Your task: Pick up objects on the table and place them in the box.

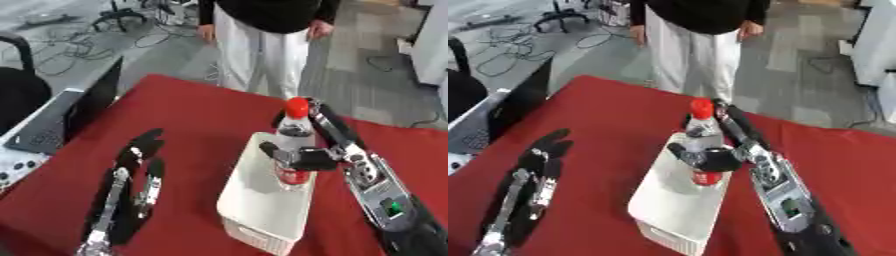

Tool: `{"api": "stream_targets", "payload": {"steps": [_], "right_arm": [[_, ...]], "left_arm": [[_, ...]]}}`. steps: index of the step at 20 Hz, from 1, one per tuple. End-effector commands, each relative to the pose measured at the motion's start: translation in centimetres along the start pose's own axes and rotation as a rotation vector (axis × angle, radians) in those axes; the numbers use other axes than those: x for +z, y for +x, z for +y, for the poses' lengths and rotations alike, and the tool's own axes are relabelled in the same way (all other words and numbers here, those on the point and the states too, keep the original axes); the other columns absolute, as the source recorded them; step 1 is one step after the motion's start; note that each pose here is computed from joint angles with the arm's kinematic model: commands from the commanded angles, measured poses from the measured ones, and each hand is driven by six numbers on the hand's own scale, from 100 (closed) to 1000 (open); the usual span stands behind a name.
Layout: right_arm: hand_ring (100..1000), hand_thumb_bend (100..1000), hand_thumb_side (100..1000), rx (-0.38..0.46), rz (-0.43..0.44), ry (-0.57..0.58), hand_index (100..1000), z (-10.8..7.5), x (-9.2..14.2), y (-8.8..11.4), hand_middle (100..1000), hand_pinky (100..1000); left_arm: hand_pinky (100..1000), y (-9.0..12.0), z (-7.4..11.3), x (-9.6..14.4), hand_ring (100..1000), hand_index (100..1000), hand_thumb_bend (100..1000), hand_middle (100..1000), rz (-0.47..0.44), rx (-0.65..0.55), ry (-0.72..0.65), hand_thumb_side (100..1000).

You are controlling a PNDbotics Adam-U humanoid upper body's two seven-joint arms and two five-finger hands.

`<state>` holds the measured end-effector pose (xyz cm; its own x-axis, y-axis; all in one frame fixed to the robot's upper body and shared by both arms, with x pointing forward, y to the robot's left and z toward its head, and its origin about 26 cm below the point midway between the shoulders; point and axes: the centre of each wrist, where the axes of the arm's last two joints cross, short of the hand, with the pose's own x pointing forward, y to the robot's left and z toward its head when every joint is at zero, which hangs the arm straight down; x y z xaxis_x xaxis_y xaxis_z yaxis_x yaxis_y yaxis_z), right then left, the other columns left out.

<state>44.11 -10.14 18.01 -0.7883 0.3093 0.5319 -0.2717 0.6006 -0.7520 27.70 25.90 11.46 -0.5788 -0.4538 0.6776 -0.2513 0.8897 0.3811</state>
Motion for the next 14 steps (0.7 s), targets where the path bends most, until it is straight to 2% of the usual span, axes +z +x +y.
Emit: {"api": "stream_targets", "payload": {"steps": [1, 2, 4, 5, 8, 12, 14], "right_arm": [[240, 407, 232, 0.043, -0.051, -0.029, 413, -1.40, -1.28, 1.19, 308, 106], [259, 414, 244, 0.049, -0.051, -0.031, 417, -1.42, -1.28, 1.17, 314, 132], [362, 452, 315, 0.068, -0.053, -0.032, 467, -1.48, -1.30, 1.16, 366, 269], [422, 485, 360, 0.079, -0.054, -0.032, 521, -1.52, -1.32, 1.17, 400, 355], [629, 520, 453, 0.104, -0.062, -0.032, 708, -1.51, -1.34, 1.20, 608, 605], [841, 551, 519, 0.121, -0.079, -0.022, 889, -1.46, -1.30, 1.16, 864, 765], [900, 566, 539, 0.123, -0.093, -0.021, 937, -1.48, -1.33, 1.21, 919, 829]], "left_arm": [[853, 0.46, 0.06, -0.44, 856, 939, 100, 861, -0.027, 0.006, -0.009, 900], [853, 0.49, 0.01, -0.46, 856, 939, 100, 861, -0.028, 0.008, -0.011, 900], [853, 0.55, -0.09, -0.54, 857, 939, 100, 862, -0.032, 0.011, -0.016, 901], [853, 0.59, -0.13, -0.58, 857, 939, 100, 862, -0.035, 0.013, -0.018, 902], [854, 0.65, -0.22, -0.66, 857, 939, 100, 862, -0.039, 0.016, -0.024, 903], [855, 0.67, -0.26, -0.73, 858, 939, 100, 862, -0.040, 0.018, -0.028, 904], [855, 0.66, -0.29, -0.75, 858, 939, 100, 862, -0.041, 0.019, -0.031, 904]]}}
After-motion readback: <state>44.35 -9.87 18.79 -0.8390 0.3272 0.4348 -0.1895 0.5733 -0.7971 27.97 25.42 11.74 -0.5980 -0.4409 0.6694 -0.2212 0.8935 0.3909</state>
